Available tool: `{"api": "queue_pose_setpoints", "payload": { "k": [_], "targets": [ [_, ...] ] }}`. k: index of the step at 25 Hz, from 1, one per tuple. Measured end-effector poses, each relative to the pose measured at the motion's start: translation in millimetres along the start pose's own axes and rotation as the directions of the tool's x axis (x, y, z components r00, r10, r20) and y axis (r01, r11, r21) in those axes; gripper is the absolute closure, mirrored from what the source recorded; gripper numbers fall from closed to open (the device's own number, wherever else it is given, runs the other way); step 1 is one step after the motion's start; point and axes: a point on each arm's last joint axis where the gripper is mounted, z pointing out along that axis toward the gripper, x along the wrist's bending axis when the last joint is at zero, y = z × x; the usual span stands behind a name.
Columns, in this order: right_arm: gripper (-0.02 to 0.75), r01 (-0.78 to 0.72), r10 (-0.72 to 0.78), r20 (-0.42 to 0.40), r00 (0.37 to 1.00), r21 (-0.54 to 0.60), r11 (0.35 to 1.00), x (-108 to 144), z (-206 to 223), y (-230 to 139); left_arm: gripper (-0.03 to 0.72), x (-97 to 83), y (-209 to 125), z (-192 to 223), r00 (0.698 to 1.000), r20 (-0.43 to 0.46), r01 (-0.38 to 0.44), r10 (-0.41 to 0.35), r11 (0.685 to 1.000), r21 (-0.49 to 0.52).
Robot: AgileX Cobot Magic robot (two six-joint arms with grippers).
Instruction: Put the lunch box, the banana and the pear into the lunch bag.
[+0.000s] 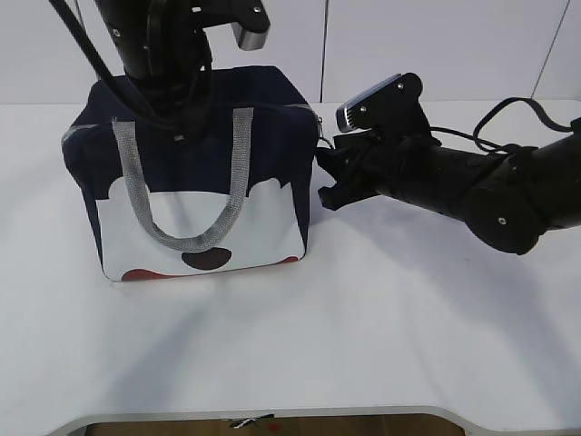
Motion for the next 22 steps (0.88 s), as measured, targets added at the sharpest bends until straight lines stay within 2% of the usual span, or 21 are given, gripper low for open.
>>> {"api": "queue_pose_setpoints", "payload": {
  "k": [6,17,22],
  "targets": [
    [0.478,0.005,-0.005,-0.004,1.000,0.001,1.000,0.5,0.5,-0.8,0.654,0.2,-0.1,0.0,1.000,-0.002,-0.001,0.001,1.000,0.001],
    [0.720,0.008,-0.008,-0.007,1.000,-0.011,1.000,0.8,0.7,-0.2,0.683,0.5,-0.4,0.0,1.000,-0.006,-0.002,0.002,1.000,0.004],
    [0.721,0.010,-0.010,-0.007,1.000,-0.011,1.000,0.9,0.7,-0.2,0.685,1.6,-1.3,-0.1,1.000,-0.018,-0.008,0.008,1.000,0.014]
  ]
}}
